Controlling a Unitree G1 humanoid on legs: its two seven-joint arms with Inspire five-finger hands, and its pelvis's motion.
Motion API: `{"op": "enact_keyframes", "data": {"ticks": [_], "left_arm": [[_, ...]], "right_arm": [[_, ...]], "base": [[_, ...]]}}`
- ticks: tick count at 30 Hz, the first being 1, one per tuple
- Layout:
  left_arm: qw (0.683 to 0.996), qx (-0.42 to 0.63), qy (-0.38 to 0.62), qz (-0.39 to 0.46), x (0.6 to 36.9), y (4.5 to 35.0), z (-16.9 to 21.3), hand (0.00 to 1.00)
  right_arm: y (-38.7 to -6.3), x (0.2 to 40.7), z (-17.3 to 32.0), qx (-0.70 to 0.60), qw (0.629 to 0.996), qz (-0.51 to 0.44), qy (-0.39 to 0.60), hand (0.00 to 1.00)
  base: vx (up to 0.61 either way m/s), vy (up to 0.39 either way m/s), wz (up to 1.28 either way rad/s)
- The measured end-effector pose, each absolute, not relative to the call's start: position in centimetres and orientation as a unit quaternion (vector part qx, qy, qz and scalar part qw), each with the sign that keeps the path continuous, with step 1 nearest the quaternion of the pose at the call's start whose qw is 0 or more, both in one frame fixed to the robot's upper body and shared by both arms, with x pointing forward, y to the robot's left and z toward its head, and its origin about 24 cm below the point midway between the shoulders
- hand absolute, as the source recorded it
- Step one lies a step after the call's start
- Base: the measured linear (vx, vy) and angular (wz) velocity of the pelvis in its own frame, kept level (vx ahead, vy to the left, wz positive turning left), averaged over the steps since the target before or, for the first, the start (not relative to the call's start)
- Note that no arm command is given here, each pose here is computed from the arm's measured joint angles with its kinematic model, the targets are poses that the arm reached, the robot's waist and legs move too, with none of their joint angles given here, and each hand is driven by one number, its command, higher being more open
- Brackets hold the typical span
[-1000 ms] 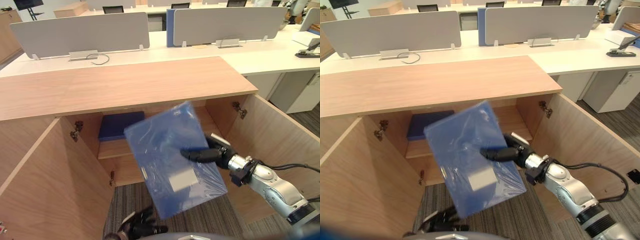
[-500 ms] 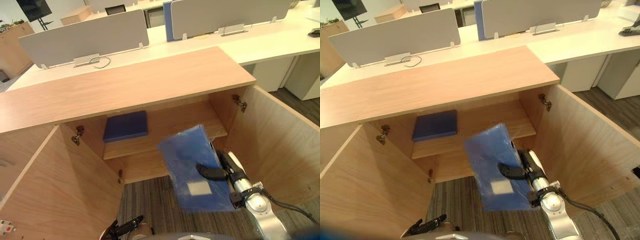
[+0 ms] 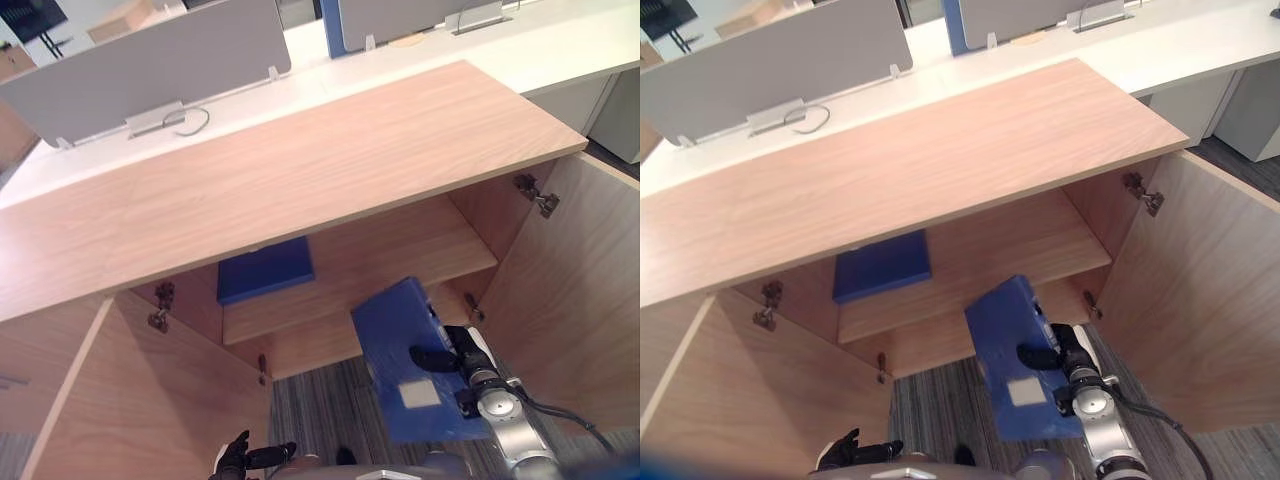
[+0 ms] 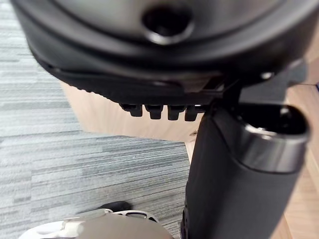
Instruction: Walk over to the cabinet, pick up the folder, carry it to the office cabinet, place the folder inside the office cabinet, then close the office cabinet door
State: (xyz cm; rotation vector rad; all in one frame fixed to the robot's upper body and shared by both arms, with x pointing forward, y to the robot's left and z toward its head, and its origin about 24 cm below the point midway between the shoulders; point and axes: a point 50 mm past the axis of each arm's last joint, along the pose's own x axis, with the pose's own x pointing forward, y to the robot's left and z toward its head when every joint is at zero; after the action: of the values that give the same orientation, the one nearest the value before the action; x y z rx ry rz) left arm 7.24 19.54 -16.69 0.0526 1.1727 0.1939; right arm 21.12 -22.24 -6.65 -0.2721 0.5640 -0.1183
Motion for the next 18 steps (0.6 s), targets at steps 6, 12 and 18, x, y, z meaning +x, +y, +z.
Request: {"op": "enact_keyframes", "data": {"ticks": [6,12,18], "left_arm": [[0.836,0.029,0.539,0.104,7.7,20.1,-16.4,1.0],[0.848,-0.004,0.51,0.145,8.9,19.9,-15.9,1.0],[0.862,-0.028,0.475,0.177,10.6,20.4,-15.2,1.0]], "right_arm": [[-18.8,24.7,-4.8,0.16,0.957,-0.104,0.22,0.0],[-18.4,26.4,-1.4,0.328,0.929,-0.117,0.126,0.0],[-17.8,29.8,5.3,0.382,0.919,-0.098,-0.004,0.0]], "base": [[0.15,-0.021,0.13],[0.03,-0.134,0.1],[-0.11,-0.062,0.19]]}}
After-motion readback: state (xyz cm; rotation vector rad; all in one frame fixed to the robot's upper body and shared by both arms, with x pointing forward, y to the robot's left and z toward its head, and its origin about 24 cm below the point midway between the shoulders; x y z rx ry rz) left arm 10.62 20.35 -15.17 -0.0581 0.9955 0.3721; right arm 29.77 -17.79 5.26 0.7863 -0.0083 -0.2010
